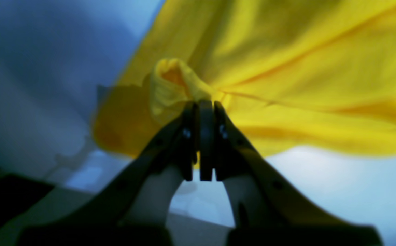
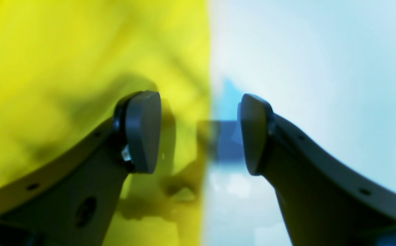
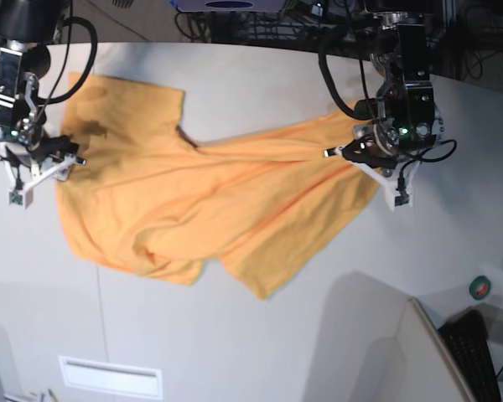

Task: Layout the t-shirt on the table in an organized manner, then fold the t-shirt properly
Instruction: 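Pull the grasped fabric away from the right gripper to spread it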

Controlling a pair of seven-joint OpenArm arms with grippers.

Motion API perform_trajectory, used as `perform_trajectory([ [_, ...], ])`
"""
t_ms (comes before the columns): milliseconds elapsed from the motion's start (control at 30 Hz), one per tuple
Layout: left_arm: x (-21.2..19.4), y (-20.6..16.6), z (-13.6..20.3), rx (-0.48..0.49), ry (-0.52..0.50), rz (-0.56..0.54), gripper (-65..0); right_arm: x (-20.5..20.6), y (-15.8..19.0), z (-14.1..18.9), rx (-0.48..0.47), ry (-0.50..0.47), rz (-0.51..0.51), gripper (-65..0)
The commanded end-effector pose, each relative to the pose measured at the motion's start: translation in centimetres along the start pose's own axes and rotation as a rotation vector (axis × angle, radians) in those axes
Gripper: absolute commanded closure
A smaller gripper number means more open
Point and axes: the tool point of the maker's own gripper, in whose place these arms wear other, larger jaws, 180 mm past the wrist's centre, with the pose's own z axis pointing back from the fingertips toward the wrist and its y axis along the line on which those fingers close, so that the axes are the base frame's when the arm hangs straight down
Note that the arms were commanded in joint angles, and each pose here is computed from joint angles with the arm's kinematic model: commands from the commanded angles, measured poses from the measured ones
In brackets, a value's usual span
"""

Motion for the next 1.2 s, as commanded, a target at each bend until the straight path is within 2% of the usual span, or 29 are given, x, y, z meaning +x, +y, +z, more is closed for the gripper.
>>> perform_trajectory([
  [0, 0.7, -0.4, 0.4, -0.025, -0.039, -0.011, 0.0, 1.7, -0.3, 0.2, -0.003, -0.05, 0.007, -34.8],
  [133, 0.2, -0.3, 0.1, -0.026, -0.058, -0.032, 0.0, 1.8, 0.0, 0.4, 0.004, -0.057, 0.018, -34.8],
  [200, 0.2, -0.3, 0.1, -0.026, -0.058, -0.032, 0.0, 2.5, 0.5, 1.3, 0.011, -0.091, 0.032, -34.8],
  [267, 0.4, -0.4, 0.1, -0.027, -0.061, -0.032, 0.0, 3.3, 2.8, 2.3, 0.057, -0.129, 0.056, -34.8],
  [400, 0.7, -0.9, 0.2, -0.035, -0.068, -0.048, 0.0, 3.4, 9.7, 2.5, 0.226, -0.133, 0.213, -34.5],
  [467, 0.6, -1.8, 0.2, -0.047, -0.067, -0.075, 0.0, 3.0, 12.8, 1.4, 0.303, -0.099, 0.277, -28.1],
  [500, 0.5, -2.1, 0.2, -0.052, -0.066, -0.083, 0.0, 2.6, 13.8, 0.8, 0.331, -0.076, 0.299, -21.8],
  [567, 0.5, -2.6, 0.2, -0.062, -0.065, -0.095, 0.0, 2.3, 15.3, -0.6, 0.369, -0.033, 0.332, -4.1],
  [600, 0.5, -2.7, 0.2, -0.063, -0.065, -0.096, 0.0, 2.2, 15.5, -1.3, 0.371, -0.009, 0.333, 0.0],
  [667, 0.5, -2.6, 0.2, -0.061, -0.067, -0.094, 0.0, 1.5, 15.7, -2.8, 0.37, 0.046, 0.3, 0.0],
  [800, 0.4, -2.3, 0.4, -0.055, -0.069, -0.093, 0.0, 1.3, 13.3, -5.0, 0.325, 0.118, 0.177, 0.0],
  [900, 0.1, -1.4, 0.3, -0.035, -0.06, -0.109, 0.0, 1.8, 11.0, -5.9, 0.288, 0.115, 0.077, 0.0],
  [933, -0.1, -1.2, 0.3, -0.032, -0.057, -0.109, 0.0, 2.0, 9.3, -6.2, 0.26, 0.107, 0.059, 0.0],
  [1167, 0.1, -0.6, 1.5, -0.022, -0.089, -0.113, 0.0, 2.9, 6.1, -6.5, 0.208, 0.088, 0.05, 0.0],
])
